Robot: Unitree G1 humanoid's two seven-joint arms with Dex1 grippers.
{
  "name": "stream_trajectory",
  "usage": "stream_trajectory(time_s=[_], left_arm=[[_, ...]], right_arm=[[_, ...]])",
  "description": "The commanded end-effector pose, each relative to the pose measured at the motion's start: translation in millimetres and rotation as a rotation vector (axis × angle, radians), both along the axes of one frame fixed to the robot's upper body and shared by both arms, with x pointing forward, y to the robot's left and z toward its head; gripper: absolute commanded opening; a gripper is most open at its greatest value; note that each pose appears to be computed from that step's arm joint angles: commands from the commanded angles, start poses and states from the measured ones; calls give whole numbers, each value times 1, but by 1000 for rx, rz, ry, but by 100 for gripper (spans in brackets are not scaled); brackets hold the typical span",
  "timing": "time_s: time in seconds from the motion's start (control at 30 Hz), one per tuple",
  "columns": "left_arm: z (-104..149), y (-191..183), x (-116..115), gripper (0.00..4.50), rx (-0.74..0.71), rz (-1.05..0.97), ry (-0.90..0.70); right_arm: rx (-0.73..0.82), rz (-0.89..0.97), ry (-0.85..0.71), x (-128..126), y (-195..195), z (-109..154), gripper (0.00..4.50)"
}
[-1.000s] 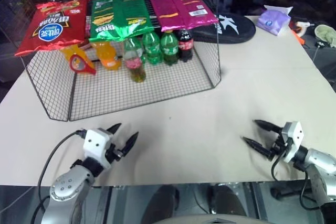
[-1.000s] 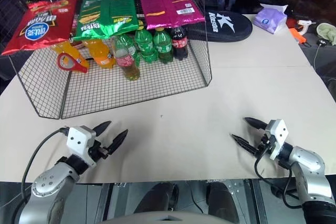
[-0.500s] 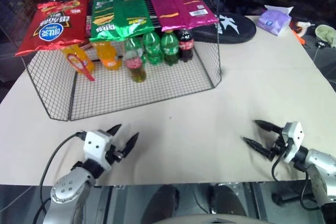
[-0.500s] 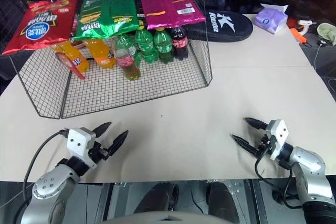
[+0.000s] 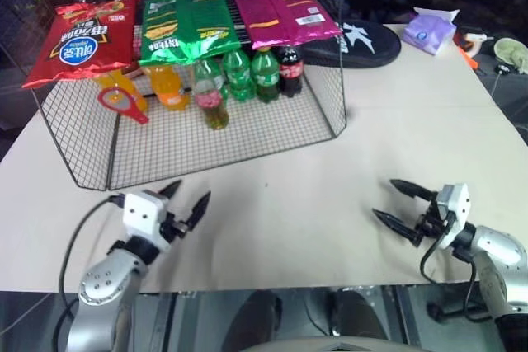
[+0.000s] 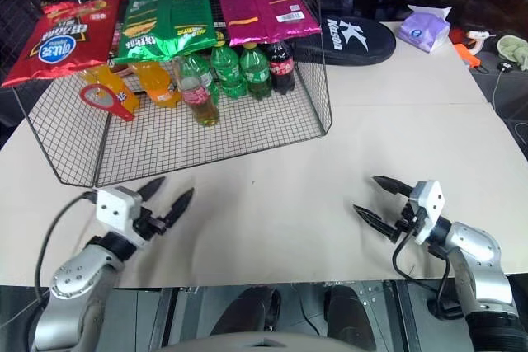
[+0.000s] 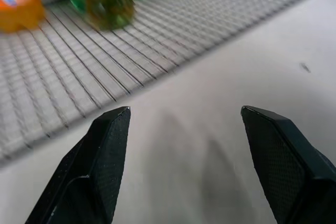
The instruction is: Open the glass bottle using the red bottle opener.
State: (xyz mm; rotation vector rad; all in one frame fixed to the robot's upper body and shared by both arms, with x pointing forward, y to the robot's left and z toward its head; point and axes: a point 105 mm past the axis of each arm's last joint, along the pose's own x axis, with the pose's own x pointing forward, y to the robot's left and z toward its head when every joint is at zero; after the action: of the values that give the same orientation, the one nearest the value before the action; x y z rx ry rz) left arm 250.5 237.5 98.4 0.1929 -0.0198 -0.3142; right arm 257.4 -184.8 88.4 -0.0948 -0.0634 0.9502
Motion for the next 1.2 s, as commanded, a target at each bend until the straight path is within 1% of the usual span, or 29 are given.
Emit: stream_trajectory(time_s=[0.03, 0.13, 0.2, 0.33, 0.43, 0.53, 0.67, 0.87, 1.0, 1.2], left_arm=[[33, 28, 9, 347, -24, 111, -123], [53, 49, 17, 347, -57, 197, -187], [65, 62, 22, 347, -45, 231, -222], [81, 77, 30, 347, -13, 264, -268], [90, 85, 37, 347, -8, 270, -276], [94, 92, 41, 347, 0, 279, -283], [100, 96, 46, 347, -1, 280, -293], [103, 100, 51, 347, 1, 279, -292], [111, 107, 56, 347, 9, 279, -304], [115, 115, 67, 347, 18, 276, -304]], right_arm=[[76, 108, -95, -3, 28, 35, 435], [133, 178, -135, -6, 48, 56, 435], [165, 239, -166, -11, 65, 71, 435], [186, 310, -190, -18, 84, 87, 435], [194, 352, -213, -21, 93, 99, 435], [203, 366, -218, -22, 96, 104, 435], [247, 391, -239, -26, 104, 117, 435], [282, 372, -258, -24, 110, 125, 435], [272, 354, -264, -21, 111, 122, 435], [268, 334, -266, -20, 111, 120, 435]])
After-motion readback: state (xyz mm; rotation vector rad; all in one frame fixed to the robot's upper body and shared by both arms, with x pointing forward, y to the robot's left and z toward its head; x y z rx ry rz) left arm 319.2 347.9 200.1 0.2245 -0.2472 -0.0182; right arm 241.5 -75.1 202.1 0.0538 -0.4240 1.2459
